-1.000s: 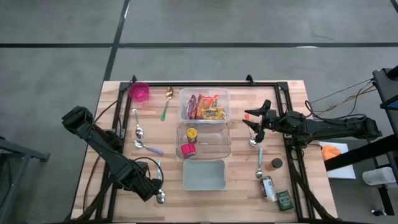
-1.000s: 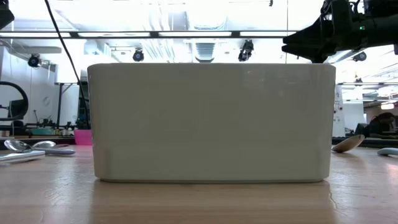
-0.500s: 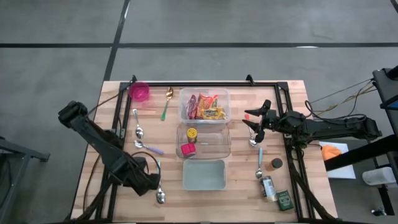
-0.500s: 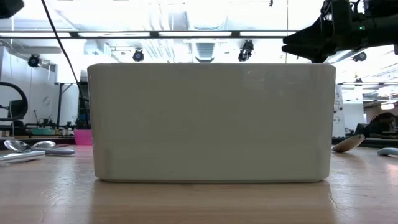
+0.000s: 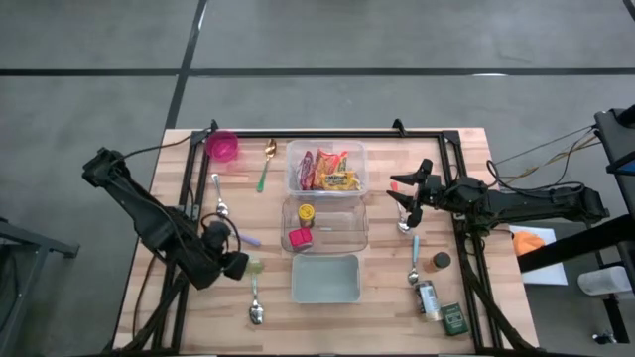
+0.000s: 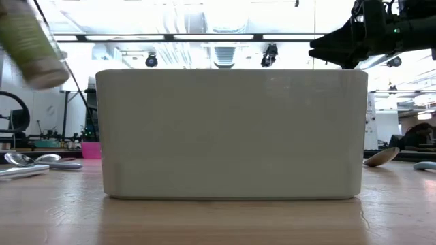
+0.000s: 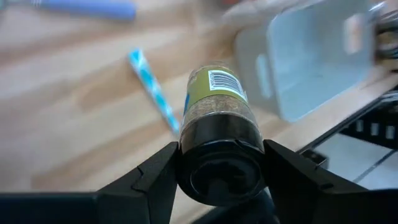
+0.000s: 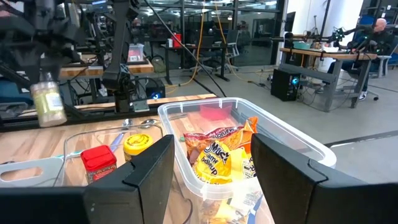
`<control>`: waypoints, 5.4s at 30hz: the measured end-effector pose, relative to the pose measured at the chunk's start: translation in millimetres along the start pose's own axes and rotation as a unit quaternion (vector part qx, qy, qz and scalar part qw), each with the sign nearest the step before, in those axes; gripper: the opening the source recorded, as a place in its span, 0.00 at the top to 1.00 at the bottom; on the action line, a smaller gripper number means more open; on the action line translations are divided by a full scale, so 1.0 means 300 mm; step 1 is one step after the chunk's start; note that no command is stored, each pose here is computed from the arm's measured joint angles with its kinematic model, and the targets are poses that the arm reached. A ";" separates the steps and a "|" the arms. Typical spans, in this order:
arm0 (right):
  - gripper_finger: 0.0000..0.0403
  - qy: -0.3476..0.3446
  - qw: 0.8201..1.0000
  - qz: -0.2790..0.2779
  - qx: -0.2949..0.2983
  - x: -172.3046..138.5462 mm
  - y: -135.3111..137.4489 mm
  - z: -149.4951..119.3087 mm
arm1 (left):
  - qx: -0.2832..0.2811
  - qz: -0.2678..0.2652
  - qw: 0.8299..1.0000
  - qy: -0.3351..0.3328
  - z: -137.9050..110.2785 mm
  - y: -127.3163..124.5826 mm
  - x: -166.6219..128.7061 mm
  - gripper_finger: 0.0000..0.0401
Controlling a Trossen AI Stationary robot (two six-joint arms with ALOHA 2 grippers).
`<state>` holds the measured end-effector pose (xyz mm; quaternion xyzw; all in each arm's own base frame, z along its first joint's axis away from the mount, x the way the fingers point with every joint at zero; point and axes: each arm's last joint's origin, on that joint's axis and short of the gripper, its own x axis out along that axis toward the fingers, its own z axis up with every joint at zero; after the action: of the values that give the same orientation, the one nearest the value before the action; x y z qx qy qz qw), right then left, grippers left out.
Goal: Pick & Place Food Item
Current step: Put the green spice bottle into the transparent bin, then put the orange spice bottle into the transparent bin
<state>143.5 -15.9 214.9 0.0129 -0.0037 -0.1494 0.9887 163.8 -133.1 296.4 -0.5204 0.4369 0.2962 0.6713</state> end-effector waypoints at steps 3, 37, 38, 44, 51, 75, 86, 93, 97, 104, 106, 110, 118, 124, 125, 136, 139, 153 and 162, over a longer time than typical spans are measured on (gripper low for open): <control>0.48 0.000 1.000 0.000 0.000 0.000 0.000 0.000 | 0.034 -0.017 0.999 -0.034 0.020 0.002 -0.015 0.49; 0.48 0.000 1.000 0.000 0.000 0.000 0.000 0.000 | 0.247 0.070 0.966 0.008 0.452 -0.249 0.051 0.49; 0.48 0.000 1.000 0.000 0.000 0.000 0.000 0.000 | 0.239 0.084 0.967 0.014 0.456 -0.250 0.055 0.49; 0.48 0.000 1.000 0.000 0.000 0.000 0.000 0.000 | 0.241 0.111 0.964 0.023 0.497 -0.260 0.096 0.50; 0.48 0.000 1.000 0.000 0.000 0.000 0.000 0.000 | 0.228 0.122 0.966 0.022 0.574 -0.246 0.119 0.50; 0.48 0.000 1.000 0.000 0.000 0.000 0.000 0.000 | 0.157 0.155 0.970 0.103 0.703 -0.228 0.309 0.50; 0.48 0.001 1.000 0.000 0.000 0.000 0.000 0.000 | 0.161 0.171 0.966 0.111 0.716 -0.231 0.391 0.49; 0.48 0.001 1.000 0.000 0.000 0.000 0.000 -0.001 | 0.161 0.172 0.966 0.111 0.717 -0.230 0.393 0.49; 0.48 0.001 1.000 0.000 0.000 0.000 0.000 0.000 | 0.164 0.172 0.965 0.110 0.717 -0.230 0.393 0.49; 0.48 0.001 1.000 0.000 0.000 0.000 0.000 -0.001 | 0.165 0.172 0.965 0.109 0.718 -0.231 0.394 0.41; 0.48 0.001 1.000 0.000 0.000 0.000 0.000 -0.001 | 0.166 0.170 0.965 0.108 0.718 -0.231 0.394 0.36; 0.48 0.001 1.000 0.000 0.000 0.000 0.000 -0.001 | 0.166 0.169 0.965 0.110 0.718 -0.231 0.394 0.27; 0.48 0.001 1.000 0.000 0.000 0.000 0.000 -0.001 | 0.166 0.165 0.966 0.108 0.718 -0.234 0.386 0.21; 0.48 0.001 1.000 0.000 0.000 0.000 0.000 -0.001 | 0.172 0.139 0.971 0.090 0.718 -0.265 0.331 0.21; 0.48 0.001 1.000 0.000 0.000 0.000 0.000 -0.001 | 0.174 0.132 0.972 0.086 0.718 -0.272 0.319 0.21; 0.48 0.001 1.000 0.000 0.000 0.000 0.000 -0.001 | 0.253 0.053 0.966 0.002 0.636 -0.334 0.173 0.21; 0.48 0.001 1.000 0.000 0.000 0.000 0.000 0.000 | 0.331 0.044 0.942 -0.023 0.566 -0.352 0.153 0.21; 0.48 0.000 1.000 0.000 0.000 0.000 0.000 0.000 | 0.465 -0.011 0.852 -0.240 0.223 -0.232 0.084 0.21; 0.48 0.000 1.000 0.000 0.000 0.000 0.000 0.000 | 0.498 -0.120 0.784 -0.350 0.183 -0.027 0.022 0.21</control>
<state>143.5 -15.9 214.9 0.0129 -0.0037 -0.1492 0.9887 188.9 -83.2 298.1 -0.0230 0.1923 0.1165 0.9741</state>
